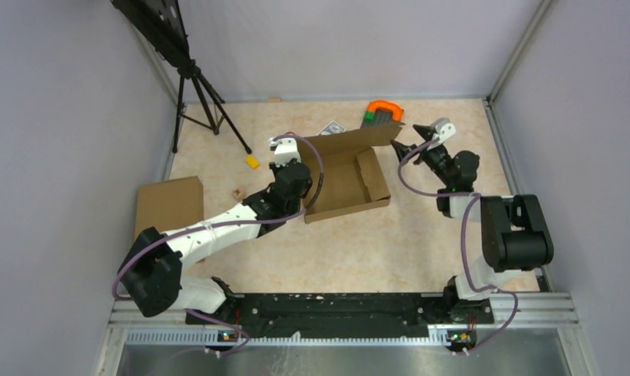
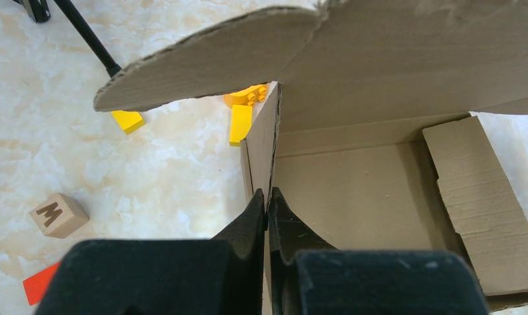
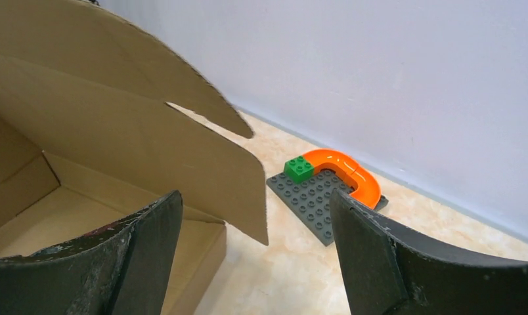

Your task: Fold the paper box

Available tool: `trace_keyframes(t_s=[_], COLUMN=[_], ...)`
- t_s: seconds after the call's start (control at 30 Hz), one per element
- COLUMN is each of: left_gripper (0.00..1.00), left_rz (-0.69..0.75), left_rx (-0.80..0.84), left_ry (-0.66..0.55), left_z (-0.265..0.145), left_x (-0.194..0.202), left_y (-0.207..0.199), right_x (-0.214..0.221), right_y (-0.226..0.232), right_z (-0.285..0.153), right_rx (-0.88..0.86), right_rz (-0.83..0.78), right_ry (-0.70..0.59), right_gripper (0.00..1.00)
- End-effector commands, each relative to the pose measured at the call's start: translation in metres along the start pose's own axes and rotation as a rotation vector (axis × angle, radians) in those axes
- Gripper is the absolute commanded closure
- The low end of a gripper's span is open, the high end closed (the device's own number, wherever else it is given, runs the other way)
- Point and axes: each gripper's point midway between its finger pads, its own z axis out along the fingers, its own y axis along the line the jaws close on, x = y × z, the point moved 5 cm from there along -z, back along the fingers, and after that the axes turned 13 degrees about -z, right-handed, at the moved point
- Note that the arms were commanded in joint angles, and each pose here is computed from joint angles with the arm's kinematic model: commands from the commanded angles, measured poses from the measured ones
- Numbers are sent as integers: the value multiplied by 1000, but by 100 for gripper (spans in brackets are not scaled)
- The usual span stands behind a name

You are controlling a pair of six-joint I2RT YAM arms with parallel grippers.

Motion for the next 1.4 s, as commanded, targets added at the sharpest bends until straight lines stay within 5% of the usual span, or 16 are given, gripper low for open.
trace_keyframes(t_s=[0.0, 0.37, 0.53, 0.93, 1.37], left_gripper=[100, 100, 100, 100, 100], left_rz=[-38, -47, -42, -51, -48], left_rx=[25, 24, 23, 36, 48], left_ry=[-33, -25, -23, -6, 23], left_z=[-4, -5, -5, -3, 1], left_x=[-14, -12, -13, -11, -8], left_y=[-2, -1, -2, -7, -16], right_x=[-6, -13, -16, -24, -31], right_y=[-7, -5, 0, 7, 16], right_z=[12, 38, 33, 29, 43], right_rx=[-125, -331, -354, -303, -215], right_rz=[-23, 8, 31, 126, 274], right_ry=[-92, -197, -195, -44, 122], right_gripper=[19, 29, 54, 87, 99])
